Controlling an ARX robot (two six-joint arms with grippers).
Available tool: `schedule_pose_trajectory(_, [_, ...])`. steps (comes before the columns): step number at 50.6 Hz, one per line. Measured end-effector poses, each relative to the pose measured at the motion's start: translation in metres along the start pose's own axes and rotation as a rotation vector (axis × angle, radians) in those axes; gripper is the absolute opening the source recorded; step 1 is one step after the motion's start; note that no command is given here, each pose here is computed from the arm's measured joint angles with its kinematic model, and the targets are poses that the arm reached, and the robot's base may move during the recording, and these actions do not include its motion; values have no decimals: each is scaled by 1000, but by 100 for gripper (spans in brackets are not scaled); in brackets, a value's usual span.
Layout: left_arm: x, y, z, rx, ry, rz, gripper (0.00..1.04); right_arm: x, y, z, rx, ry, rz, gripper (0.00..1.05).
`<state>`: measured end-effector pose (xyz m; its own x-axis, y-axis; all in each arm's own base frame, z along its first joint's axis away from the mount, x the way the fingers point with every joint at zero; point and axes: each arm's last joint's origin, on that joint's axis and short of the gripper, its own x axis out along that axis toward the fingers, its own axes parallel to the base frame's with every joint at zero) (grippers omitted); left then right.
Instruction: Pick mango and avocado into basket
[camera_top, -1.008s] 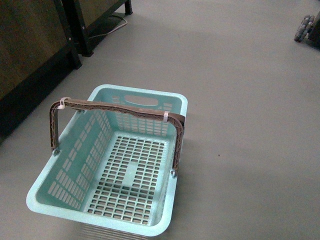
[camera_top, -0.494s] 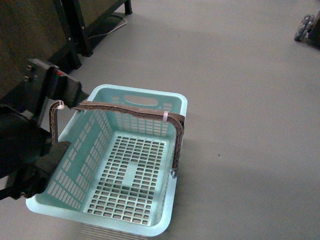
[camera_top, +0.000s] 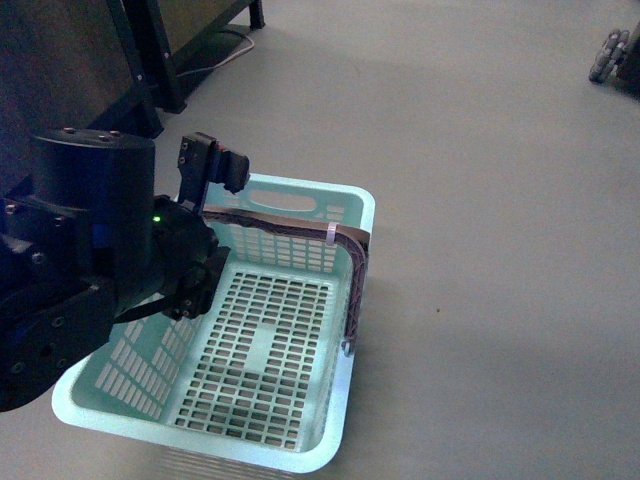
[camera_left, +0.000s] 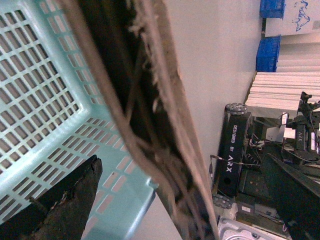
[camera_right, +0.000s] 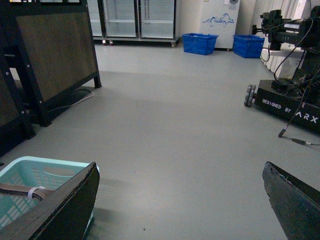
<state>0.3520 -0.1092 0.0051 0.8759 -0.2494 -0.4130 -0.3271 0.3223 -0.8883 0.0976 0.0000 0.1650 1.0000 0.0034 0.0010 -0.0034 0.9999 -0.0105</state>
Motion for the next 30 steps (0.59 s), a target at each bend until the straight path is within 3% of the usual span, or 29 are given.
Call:
schedule_pose_trajectory(13, [40, -3, -3, -7, -6, -61, 94, 0, 0, 0, 0, 0, 0, 97])
schedule_pose_trajectory(20, [44, -11, -2, -32, 6, -165, 73, 0, 0, 0, 0, 0, 0, 97])
schedule_pose_trajectory(25, [37, -20, 0, -66, 19, -292, 50, 0, 0, 0, 0, 0, 0, 97])
schedule_pose_trajectory(30, [19, -33, 6, -104, 26, -324, 31, 0, 0, 0, 0, 0, 0, 97])
